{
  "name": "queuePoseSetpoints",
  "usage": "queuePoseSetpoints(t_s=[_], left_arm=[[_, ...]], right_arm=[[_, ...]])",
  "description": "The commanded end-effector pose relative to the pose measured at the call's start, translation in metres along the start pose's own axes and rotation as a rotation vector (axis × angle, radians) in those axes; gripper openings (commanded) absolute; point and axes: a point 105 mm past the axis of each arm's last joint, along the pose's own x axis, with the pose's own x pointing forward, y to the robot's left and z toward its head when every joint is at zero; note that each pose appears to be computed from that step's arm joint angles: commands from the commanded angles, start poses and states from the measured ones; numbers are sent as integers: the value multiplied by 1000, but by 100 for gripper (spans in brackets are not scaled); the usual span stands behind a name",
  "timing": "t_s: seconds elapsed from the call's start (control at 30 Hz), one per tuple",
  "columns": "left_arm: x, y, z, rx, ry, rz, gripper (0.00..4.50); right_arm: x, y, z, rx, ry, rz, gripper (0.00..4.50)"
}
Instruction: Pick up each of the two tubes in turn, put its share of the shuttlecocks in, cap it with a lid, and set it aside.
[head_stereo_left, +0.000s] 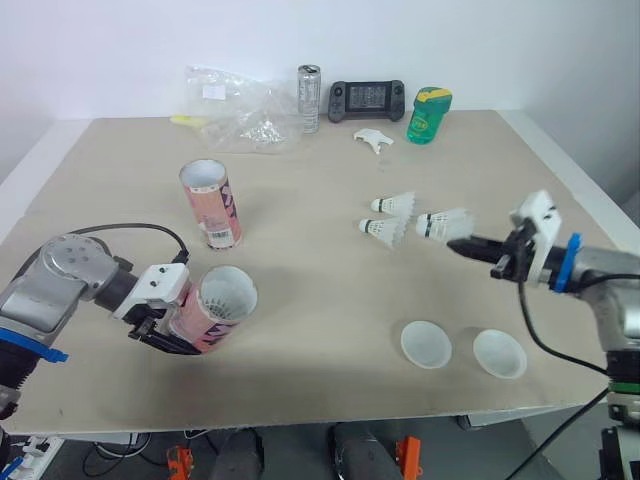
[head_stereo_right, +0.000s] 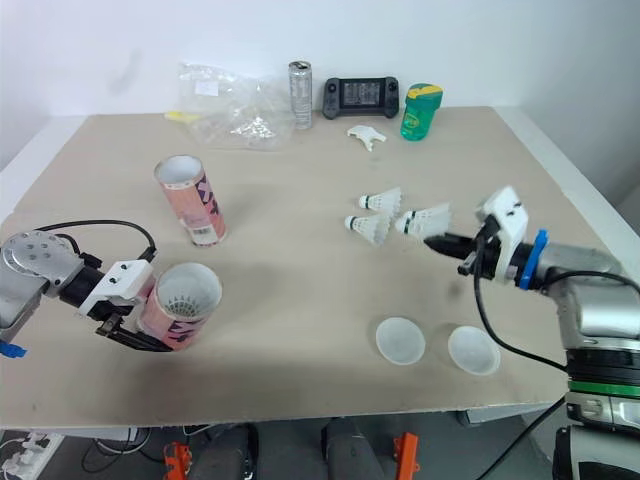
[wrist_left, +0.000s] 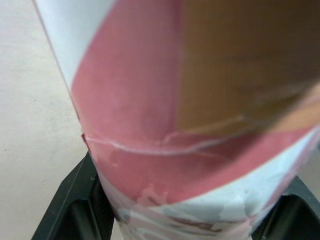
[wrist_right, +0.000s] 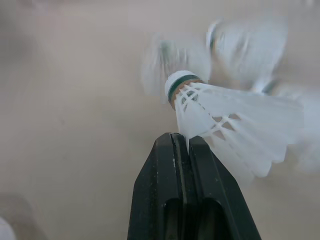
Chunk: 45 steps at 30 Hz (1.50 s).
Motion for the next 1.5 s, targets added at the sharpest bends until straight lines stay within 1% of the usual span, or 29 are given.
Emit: queuePoseSetpoints(t_s=[0.03, 0.13, 0.2, 0.27, 0.4, 0.57, 0.7, 0.93, 1.03, 1.2, 1.5], left_arm=[[-4, 5, 4, 28, 6, 22, 284], [-3, 7, 5, 32, 5, 20, 284], [-3, 9, 6, 36, 5, 20, 284], [-4, 10, 7, 39, 5, 20, 284], [-5, 10, 7, 41, 7, 21, 284], [-6, 9, 7, 37, 9, 21, 284], [-6, 8, 7, 35, 10, 19, 284], [-6, 6, 6, 30, 10, 17, 284], [-6, 5, 6, 28, 10, 17, 284], [-6, 6, 7, 30, 10, 17, 284], [-5, 6, 8, 33, 6, 13, 284]], right_arm=[[25, 55, 73, -261, -145, 256, 10], [47, 88, 85, -341, -155, 428, 10], [63, 120, 85, -470, -128, 606, 10], [72, 134, 83, -559, -107, 705, 10], [85, 149, 81, -668, -90, 806, 10], [102, 156, 79, -745, -79, 852, 10], [113, 159, 94, -770, -121, 858, 10], [108, 144, 116, -744, -182, 837, 10], [104, 140, 119, -730, -190, 841, 10], [103, 153, 112, -753, -171, 905, 10], [128, 176, 109, -850, -135, 977, 10]])
